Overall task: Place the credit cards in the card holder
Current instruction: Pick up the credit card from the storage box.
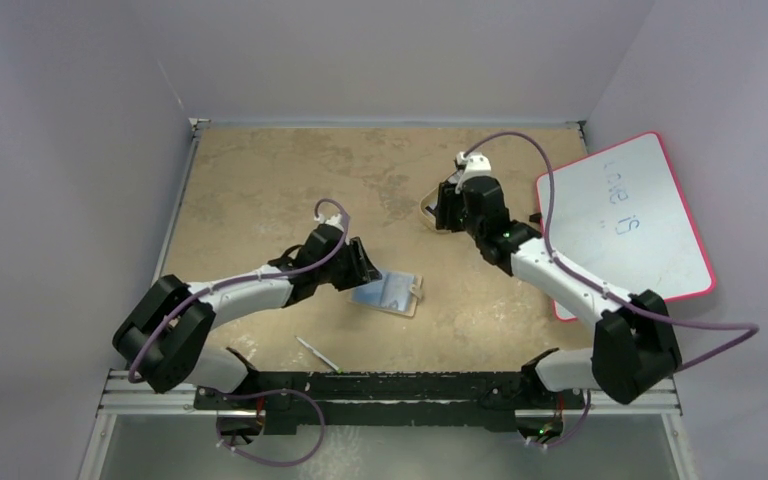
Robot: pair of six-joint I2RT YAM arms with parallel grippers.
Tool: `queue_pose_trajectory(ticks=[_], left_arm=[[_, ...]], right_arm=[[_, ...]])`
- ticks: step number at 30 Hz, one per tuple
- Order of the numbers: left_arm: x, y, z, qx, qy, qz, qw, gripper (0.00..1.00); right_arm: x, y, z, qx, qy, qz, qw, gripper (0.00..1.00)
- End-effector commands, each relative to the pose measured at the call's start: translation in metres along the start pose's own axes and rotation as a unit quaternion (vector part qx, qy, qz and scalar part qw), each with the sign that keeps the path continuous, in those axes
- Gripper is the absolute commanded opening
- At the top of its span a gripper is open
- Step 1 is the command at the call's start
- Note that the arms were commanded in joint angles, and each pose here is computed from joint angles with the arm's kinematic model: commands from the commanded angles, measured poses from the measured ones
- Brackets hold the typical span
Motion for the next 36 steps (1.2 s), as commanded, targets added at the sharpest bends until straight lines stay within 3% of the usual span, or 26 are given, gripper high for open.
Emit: queue_pose_trajectory(ticks=[1,8,16,27,36], left_arm=[[0.017,0.017,0.02,-0.04,-0.054,0.096,0.993,0.43],[0.042,0.026,0.021,-0.042,-0.061,0.153,0.985,0.46],[0.049,0.025,0.014,-0.028,-0.064,0.144,0.987,0.53],[0.045,0.022,-0.005,-0.004,-0.048,0.09,0.995,0.54],[0.048,0.023,-0.006,-0.004,-0.043,0.095,0.995,0.53]], right_arm=[[-0.028,-0.021,0.047,-0.03,0.093,-0.061,0.993,0.58],[-0.07,-0.07,0.072,0.006,0.144,-0.11,0.983,0.62],[-0.084,-0.125,0.059,0.077,0.223,-0.125,0.964,0.55],[-0.098,-0.146,0.035,0.116,0.235,-0.157,0.952,0.6],[-0.11,-0.13,0.054,0.087,0.224,-0.221,0.945,0.44]])
Point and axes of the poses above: each gripper's point midway between its finger pads, its own y axis back along the fingers, its own x axis along the line the jaws close on, z = x × y, the point moved 3 cm from there along y, back along the fingers, and after that the axes turned 1 degree about y, right-handed, at the moved point
